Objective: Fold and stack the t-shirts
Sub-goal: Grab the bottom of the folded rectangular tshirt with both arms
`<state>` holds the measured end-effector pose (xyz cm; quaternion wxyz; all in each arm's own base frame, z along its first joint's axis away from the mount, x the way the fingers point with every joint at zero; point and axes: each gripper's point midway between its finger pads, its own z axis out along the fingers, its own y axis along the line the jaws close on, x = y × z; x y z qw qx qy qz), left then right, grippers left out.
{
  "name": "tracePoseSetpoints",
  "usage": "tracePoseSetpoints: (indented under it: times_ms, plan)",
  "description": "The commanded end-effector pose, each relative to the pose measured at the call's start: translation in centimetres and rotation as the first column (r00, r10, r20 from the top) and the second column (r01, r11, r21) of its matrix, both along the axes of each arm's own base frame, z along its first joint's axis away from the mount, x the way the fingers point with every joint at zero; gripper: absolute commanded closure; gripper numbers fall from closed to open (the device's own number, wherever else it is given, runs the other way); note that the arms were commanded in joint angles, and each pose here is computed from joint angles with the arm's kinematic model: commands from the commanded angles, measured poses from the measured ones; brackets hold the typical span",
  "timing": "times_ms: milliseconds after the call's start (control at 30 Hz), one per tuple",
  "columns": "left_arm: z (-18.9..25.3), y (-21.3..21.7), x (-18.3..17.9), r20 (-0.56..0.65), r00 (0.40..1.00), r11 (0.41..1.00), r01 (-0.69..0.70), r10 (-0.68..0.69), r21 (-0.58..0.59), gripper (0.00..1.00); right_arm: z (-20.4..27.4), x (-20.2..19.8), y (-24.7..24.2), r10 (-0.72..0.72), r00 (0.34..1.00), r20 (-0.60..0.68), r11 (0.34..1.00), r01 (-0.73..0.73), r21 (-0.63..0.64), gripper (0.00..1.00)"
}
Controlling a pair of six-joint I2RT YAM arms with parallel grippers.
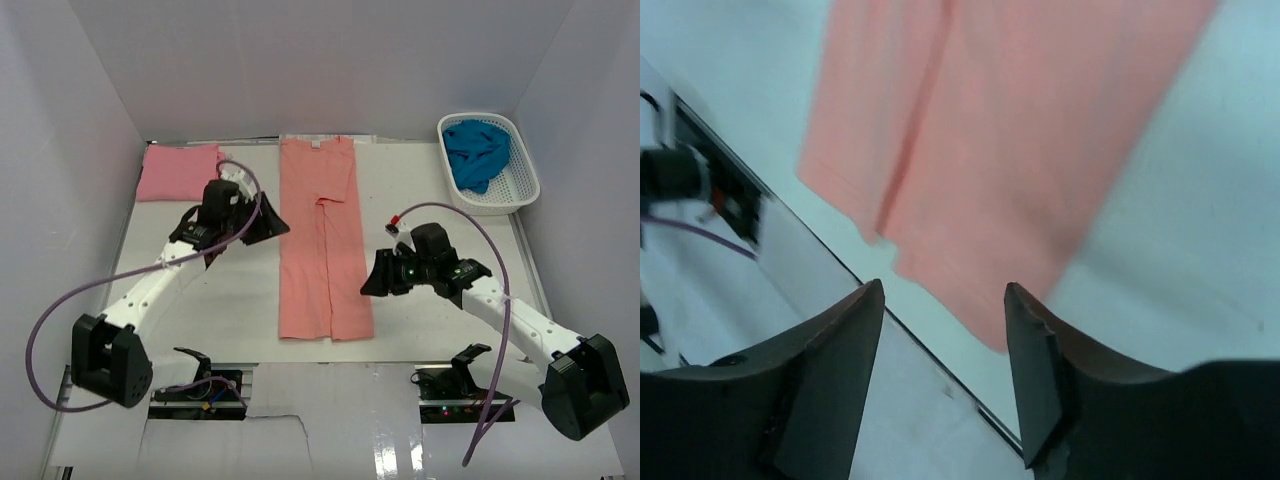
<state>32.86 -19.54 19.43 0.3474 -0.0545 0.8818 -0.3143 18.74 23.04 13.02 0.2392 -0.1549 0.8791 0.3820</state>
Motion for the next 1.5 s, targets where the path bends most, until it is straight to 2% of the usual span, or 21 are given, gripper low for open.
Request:
tracePoseSetpoints:
  times_ms: [0, 33, 67, 133, 167, 267, 367, 400, 467, 500, 667, 733, 867, 967, 1100, 1167, 1267, 1467]
  plan:
    - [-6.1, 1.7, -5.5, -0.164, 0.986, 0.999, -0.013, 0.018, 0.032, 0.50, -5.7, -4.6, -2.3, -0.023, 0.981, -0.195, 0.998, 0.010, -0.065, 0.40]
    - [-8.1, 2.1, -7.6, -0.217, 0.976, 1.000, -0.009, 0.015, 0.028, 0.63, -6.2, -4.9, -2.7, -0.040, 0.979, -0.199, 0.997, 0.025, -0.076, 0.33]
    - [-7.6, 2.3, -8.7, -0.200, 0.980, 1.000, -0.010, 0.012, 0.008, 0.84, -6.3, -5.0, -2.9, -0.057, 0.979, -0.196, 0.996, 0.044, -0.072, 0.32]
    - [-9.4, 2.8, -10.6, -0.250, 0.968, 1.000, -0.020, 0.021, 0.006, 0.97, -7.4, -5.8, -3.4, -0.072, 0.973, -0.218, 0.995, 0.054, -0.085, 0.32]
    - [-9.6, 3.0, -11.2, -0.255, 0.967, 1.000, -0.024, 0.025, 0.003, 0.98, -7.8, -6.0, -3.5, -0.075, 0.971, -0.229, 0.995, 0.057, -0.084, 0.32]
    - [-11.6, 3.3, -12.7, -0.320, 0.947, 1.000, -0.030, 0.031, 0.009, 0.94, -8.6, -6.7, -3.1, -0.067, 0.959, -0.274, 0.997, 0.056, -0.048, 0.32]
    - [-12.0, 2.7, -13.3, -0.359, 0.933, 0.999, -0.026, 0.015, -0.026, 0.73, -9.3, -6.9, -2.8, -0.064, 0.953, -0.295, 0.998, 0.059, -0.025, 0.31]
    - [-12.1, 2.7, -13.5, -0.364, 0.931, 0.999, -0.028, 0.014, -0.033, 0.63, -9.3, -7.1, -2.6, -0.055, 0.952, -0.303, 0.998, 0.053, -0.013, 0.31]
    - [-12.6, 2.9, -14.0, -0.381, 0.924, 0.998, -0.052, 0.034, -0.038, 0.55, -9.9, -7.0, -2.4, -0.059, 0.947, -0.316, 0.998, 0.061, -0.004, 0.32]
    - [-13.1, 3.0, -14.5, -0.388, 0.921, 0.997, -0.059, 0.038, -0.044, 0.47, -10.0, -6.9, -2.3, -0.058, 0.946, -0.319, 0.998, 0.061, -0.001, 0.33]
    - [-14.5, 2.5, -16.5, -0.469, 0.882, 0.991, -0.096, 0.041, -0.096, 0.46, -11.5, -7.2, -1.9, -0.056, 0.928, -0.369, 0.998, 0.064, 0.009, 0.37]
    - [-15.2, 2.6, -17.0, -0.498, 0.866, 0.990, -0.107, 0.049, -0.089, 0.46, -11.9, -7.4, -2.0, -0.059, 0.922, -0.383, 0.998, 0.065, 0.002, 0.48]
    - [-16.3, 2.8, -17.7, -0.548, 0.834, 0.989, -0.129, 0.071, -0.069, 0.46, -12.4, -7.5, -2.5, -0.077, 0.919, -0.387, 0.997, 0.070, -0.034, 0.52]
    - [-16.9, 2.7, -18.1, -0.575, 0.815, 0.990, -0.130, 0.072, -0.061, 0.46, -12.3, -7.4, -2.6, -0.086, 0.922, -0.379, 0.996, 0.077, -0.038, 0.60]
    - [-17.5, 2.1, -19.2, -0.591, 0.805, 0.993, -0.108, 0.055, -0.054, 0.46, -12.4, -7.3, -2.7, -0.090, 0.924, -0.372, 0.996, 0.079, -0.045, 0.82]
    - [-17.9, 1.9, -19.7, -0.603, 0.796, 0.992, -0.111, 0.056, -0.055, 0.46, -12.5, -7.3, -2.7, -0.090, 0.922, -0.376, 0.996, 0.078, -0.046, 0.83]
    - [-18.1, 1.1, -20.3, -0.615, 0.788, 0.995, -0.089, 0.038, -0.053, 0.46, -12.6, -7.4, -2.7, -0.092, 0.918, -0.386, 0.996, 0.080, -0.049, 0.92]
    - [-18.4, 1.0, -20.8, -0.613, 0.789, 0.996, -0.084, 0.046, -0.034, 0.46, -12.1, -6.9, -2.3, -0.085, 0.924, -0.373, 0.996, 0.076, -0.039, 0.92]
